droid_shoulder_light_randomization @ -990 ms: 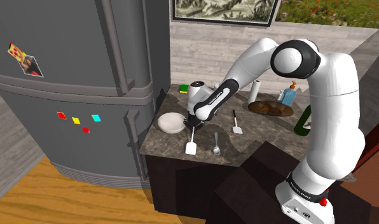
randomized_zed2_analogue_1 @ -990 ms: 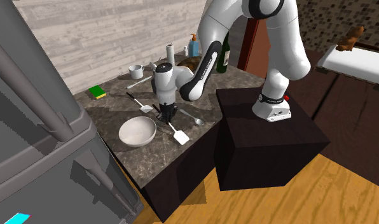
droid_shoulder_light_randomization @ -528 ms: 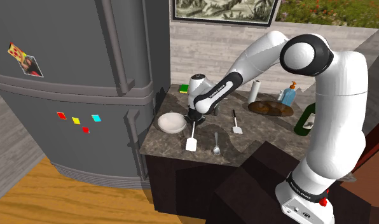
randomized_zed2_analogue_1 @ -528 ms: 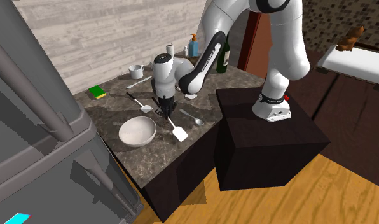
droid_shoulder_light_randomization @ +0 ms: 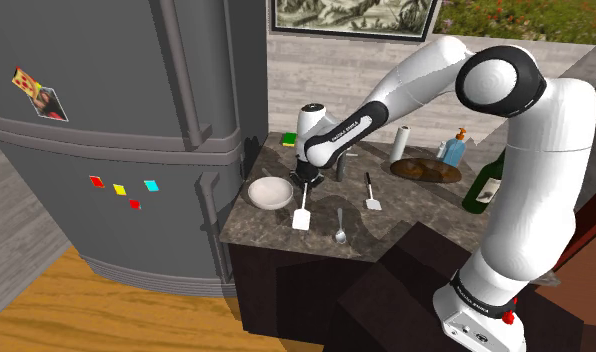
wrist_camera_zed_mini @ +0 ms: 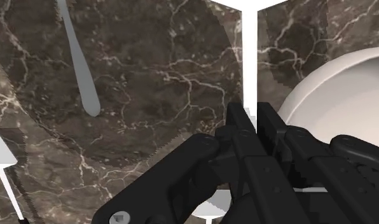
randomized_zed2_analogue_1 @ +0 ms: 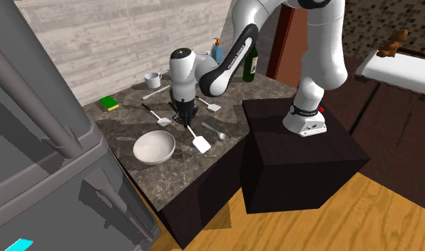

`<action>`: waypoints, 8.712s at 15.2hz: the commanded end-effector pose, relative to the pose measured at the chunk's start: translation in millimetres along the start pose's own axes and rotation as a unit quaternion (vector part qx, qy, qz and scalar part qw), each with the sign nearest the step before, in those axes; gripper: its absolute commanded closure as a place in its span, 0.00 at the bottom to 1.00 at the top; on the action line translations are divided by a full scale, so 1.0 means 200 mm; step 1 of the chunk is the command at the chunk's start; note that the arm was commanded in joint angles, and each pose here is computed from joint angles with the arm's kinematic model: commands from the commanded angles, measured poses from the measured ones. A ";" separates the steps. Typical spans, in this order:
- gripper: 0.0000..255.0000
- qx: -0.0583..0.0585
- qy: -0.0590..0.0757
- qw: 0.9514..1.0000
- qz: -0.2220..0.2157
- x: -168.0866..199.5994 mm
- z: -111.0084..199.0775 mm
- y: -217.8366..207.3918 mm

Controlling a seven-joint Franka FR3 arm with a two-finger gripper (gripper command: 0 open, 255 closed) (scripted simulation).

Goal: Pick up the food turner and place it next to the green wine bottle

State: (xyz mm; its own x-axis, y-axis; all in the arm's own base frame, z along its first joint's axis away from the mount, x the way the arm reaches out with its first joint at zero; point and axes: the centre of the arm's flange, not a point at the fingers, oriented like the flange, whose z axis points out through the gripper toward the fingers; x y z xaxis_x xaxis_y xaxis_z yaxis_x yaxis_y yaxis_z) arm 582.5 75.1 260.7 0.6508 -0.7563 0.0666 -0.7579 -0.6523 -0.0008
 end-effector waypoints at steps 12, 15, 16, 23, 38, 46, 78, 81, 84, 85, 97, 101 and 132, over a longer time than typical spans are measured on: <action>1.00 0.000 0.000 1.000 0.000 0.02 -0.34 0.00; 1.00 0.000 0.000 1.000 0.000 0.03 -0.42 0.00; 1.00 0.000 0.000 1.000 0.000 0.03 -0.45 0.00; 1.00 0.000 0.000 1.000 0.000 0.04 -0.63 0.00; 1.00 0.000 0.000 1.000 0.000 0.07 -1.03 0.00; 1.00 0.000 0.000 1.000 0.000 0.08 -1.24 0.00; 1.00 0.000 0.000 1.000 0.000 0.48 -1.35 1.67; 1.00 0.000 0.000 1.000 0.000 0.52 -1.35 1.86; 1.00 0.000 0.000 1.000 0.000 0.57 -1.34 2.06; 1.00 0.000 0.000 1.000 0.000 0.58 -1.34 2.12; 1.00 0.000 0.000 1.000 0.000 0.74 -1.31 2.82; 1.00 0.000 0.000 1.000 0.000 0.74 -1.20 2.82; 1.00 0.000 0.000 1.000 0.000 0.68 -0.38 2.83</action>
State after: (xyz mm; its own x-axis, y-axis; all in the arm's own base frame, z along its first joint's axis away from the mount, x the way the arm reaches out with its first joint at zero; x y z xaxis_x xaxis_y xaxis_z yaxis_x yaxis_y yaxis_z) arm 240.3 -392.5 351.2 0.6510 -0.7563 0.0657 -0.7579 -0.6524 -0.0006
